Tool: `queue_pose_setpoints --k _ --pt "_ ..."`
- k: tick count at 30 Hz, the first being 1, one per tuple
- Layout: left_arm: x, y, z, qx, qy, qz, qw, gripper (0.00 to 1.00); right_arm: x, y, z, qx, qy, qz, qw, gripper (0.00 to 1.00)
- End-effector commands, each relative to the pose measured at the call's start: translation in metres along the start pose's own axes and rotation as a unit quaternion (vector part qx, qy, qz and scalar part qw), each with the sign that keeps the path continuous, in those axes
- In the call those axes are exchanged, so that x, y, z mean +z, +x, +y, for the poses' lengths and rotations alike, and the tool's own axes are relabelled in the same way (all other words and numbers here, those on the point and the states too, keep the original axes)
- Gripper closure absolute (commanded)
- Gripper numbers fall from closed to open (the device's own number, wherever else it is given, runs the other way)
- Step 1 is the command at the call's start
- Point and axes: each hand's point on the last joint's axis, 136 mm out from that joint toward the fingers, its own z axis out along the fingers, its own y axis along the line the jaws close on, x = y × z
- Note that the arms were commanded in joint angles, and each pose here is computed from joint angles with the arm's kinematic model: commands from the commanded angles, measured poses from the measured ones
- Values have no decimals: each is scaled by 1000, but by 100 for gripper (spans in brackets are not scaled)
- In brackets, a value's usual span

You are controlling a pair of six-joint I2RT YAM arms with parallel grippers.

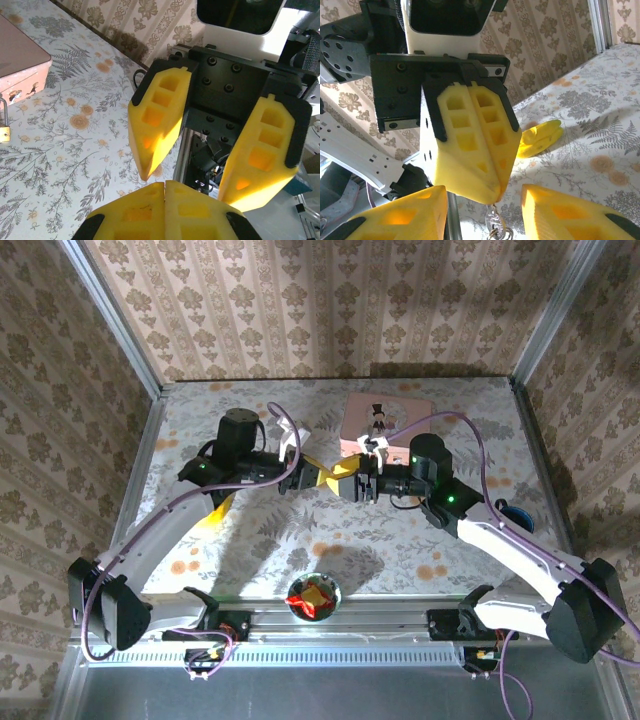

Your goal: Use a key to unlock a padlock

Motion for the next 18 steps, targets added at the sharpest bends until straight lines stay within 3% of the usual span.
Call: queue_pose_setpoints --k 1,18 --pt "-7 -12 -22 35 25 -12 999 100 1 -2 6 -14 -10 8 1000 58" --pt "-11 -20 -29 41 44 -29 998 100 2 5 17 -5 -53 14 998 68"
